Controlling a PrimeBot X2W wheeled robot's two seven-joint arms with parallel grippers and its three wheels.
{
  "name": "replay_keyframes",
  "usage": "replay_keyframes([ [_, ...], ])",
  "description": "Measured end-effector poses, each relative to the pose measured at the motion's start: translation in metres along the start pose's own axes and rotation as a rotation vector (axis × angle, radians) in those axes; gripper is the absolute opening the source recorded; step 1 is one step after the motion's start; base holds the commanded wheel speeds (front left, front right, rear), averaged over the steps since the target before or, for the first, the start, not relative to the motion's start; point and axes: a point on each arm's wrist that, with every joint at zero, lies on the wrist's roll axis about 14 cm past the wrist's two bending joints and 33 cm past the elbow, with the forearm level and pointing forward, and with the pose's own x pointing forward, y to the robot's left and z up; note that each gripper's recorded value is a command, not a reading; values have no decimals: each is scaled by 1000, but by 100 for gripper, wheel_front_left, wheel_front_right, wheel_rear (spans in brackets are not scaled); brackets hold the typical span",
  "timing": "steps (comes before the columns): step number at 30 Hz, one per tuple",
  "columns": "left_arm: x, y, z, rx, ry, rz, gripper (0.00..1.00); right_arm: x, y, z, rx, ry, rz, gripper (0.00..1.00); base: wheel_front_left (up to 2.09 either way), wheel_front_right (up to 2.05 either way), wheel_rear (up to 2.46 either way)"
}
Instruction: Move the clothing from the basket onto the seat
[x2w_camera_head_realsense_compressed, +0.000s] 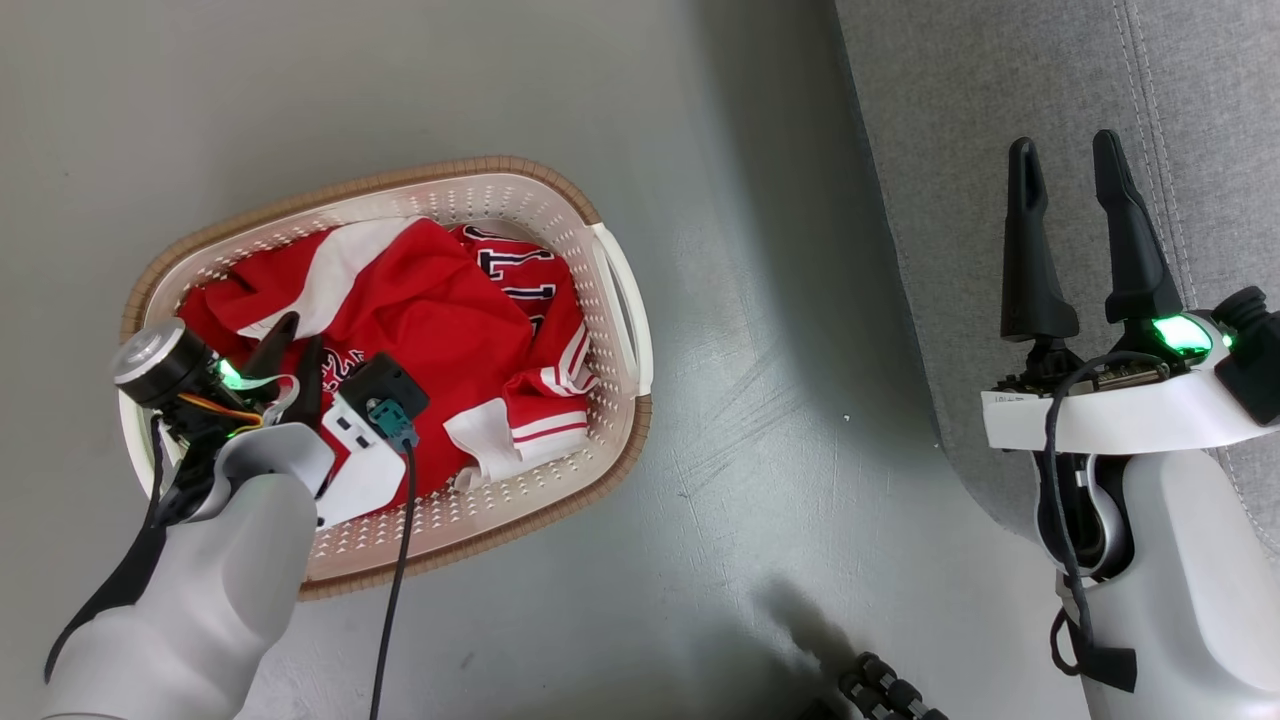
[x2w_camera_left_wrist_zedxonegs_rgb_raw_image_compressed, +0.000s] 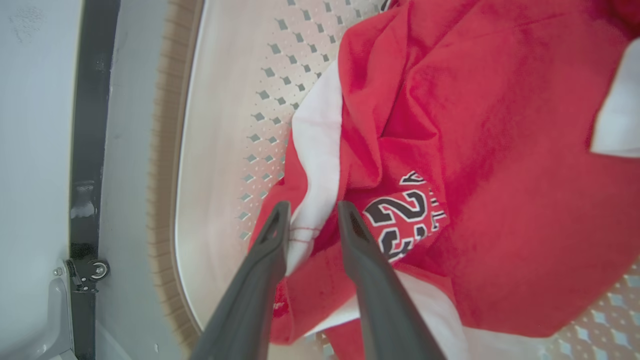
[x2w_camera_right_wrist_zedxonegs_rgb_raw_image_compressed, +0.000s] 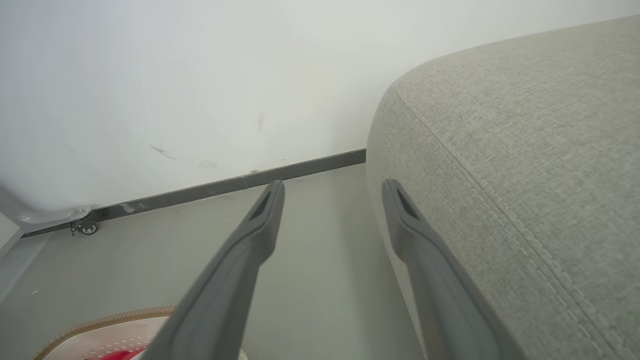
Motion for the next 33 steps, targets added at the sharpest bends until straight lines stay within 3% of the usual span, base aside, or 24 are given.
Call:
replay_keyframes([
  [1, 1, 0, 2, -1, 0, 0, 35, 0, 0, 0, 0, 1, 0, 100, 0, 0, 0],
  [2, 1, -1, 2, -2, 0, 0, 35, 0, 0, -1, 0, 1, 0, 100, 0, 0, 0],
  [7, 1, -1, 0, -1, 9, 2, 0, 0, 0, -1, 0, 2, 1, 100, 0, 0, 0],
  [15, 0, 7, -17, 6, 39, 12, 0, 2, 0, 1, 8, -4, 0, 100, 0, 0, 0],
  [26, -5, 6, 32, -67, -78, 57, 0, 4, 6, 1, 20, -8, 12, 100, 0, 0, 0],
  [33, -11, 24, 32, -99, -112, 118, 0, 6, 13, 4, 29, -16, 30, 100, 0, 0, 0],
])
